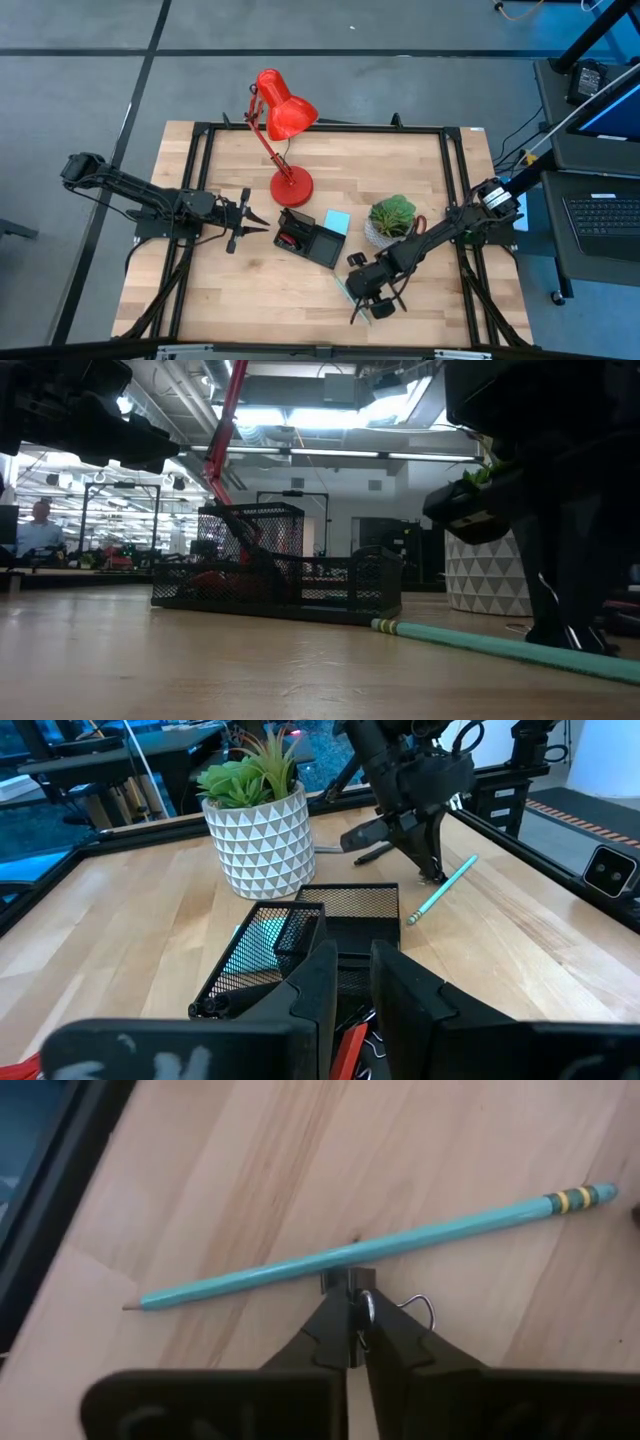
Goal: Pick and place office supplies into organizer
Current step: Put the black binder clip into the black desk organizer
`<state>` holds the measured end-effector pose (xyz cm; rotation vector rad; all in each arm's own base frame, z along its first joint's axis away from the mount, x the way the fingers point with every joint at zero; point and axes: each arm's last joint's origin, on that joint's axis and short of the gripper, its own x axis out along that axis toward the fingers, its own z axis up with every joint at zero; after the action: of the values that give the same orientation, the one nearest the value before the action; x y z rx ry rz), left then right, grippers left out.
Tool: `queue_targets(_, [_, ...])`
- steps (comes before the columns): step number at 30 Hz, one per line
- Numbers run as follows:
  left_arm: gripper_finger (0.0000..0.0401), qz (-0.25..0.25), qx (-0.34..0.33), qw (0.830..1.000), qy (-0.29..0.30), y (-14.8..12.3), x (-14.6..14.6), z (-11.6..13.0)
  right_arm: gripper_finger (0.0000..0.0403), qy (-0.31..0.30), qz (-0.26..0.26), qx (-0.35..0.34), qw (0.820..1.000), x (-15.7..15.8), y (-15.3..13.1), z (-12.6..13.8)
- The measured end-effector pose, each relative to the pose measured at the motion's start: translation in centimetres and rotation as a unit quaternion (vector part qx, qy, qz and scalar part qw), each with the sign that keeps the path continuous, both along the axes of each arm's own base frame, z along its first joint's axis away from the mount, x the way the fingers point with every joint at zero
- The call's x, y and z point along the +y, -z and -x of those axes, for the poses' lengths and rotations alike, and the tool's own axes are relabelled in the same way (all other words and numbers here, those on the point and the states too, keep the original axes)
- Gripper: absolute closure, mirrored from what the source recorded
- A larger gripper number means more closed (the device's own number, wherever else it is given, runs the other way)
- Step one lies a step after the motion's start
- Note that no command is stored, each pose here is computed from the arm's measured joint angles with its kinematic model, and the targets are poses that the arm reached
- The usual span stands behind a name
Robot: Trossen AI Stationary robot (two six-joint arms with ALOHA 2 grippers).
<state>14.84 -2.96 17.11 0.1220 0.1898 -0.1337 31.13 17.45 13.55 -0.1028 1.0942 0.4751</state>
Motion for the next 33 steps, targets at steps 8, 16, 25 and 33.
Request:
queue_targets(8, [0.0342,-0.02,-0.002,1.0,0.004,0.0,0.0,0.0,0.04,0.011,0.026,0.002,1.0,0.5,-3.0,-1.2])
queue_targets(16, [0.0342,-0.025,-0.003,1.0,0.005,0.0,0.0,0.0,0.0402,0.094,0.114,-0.11,0.983,-0.5,-5.7,-3.7])
queue_targets(25, [0.0342,-0.025,-0.003,1.0,0.005,0.0,0.0,0.0,0.0403,0.158,0.121,-0.262,0.944,-2.9,-7.6,-7.1])
queue_targets(33, [0.0342,-0.025,-0.003,1.0,0.005,0.0,0.0,0.0,0.0403,0.182,0.136,-0.269,0.936,-3.9,-4.2,-9.2])
